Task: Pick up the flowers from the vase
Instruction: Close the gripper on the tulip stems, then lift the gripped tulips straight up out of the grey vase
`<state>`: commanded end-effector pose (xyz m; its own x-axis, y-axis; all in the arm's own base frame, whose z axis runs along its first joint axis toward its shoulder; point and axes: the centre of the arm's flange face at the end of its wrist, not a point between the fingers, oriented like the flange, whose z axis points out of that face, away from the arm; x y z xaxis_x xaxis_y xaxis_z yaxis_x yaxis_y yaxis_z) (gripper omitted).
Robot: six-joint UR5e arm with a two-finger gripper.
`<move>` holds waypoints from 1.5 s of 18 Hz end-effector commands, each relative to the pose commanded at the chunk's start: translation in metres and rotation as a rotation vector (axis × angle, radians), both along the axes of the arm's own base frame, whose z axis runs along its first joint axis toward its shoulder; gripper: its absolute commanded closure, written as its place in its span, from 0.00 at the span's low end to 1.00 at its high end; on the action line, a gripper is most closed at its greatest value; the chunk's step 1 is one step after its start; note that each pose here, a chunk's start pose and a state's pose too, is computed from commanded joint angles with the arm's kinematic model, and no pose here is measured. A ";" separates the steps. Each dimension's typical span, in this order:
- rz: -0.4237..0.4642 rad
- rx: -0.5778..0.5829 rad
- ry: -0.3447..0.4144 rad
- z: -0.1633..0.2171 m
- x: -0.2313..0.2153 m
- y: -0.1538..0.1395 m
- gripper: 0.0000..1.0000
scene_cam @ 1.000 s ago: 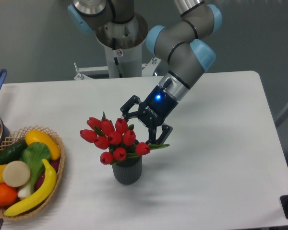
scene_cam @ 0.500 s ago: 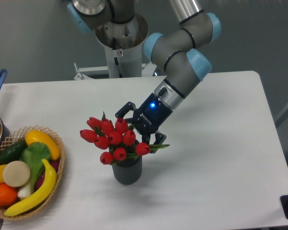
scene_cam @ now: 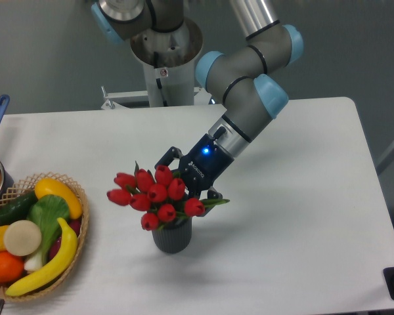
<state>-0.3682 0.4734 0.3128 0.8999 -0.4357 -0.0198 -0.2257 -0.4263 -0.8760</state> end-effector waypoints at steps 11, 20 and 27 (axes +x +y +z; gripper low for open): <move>0.034 0.036 -0.072 0.024 0.003 -0.002 0.57; 0.112 0.031 -0.120 0.081 0.017 -0.013 0.57; 0.159 0.049 -0.144 0.129 0.019 -0.016 0.57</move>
<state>-0.3492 0.4574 0.4415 0.9521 -0.2902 0.0967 -0.0298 -0.4026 -0.9149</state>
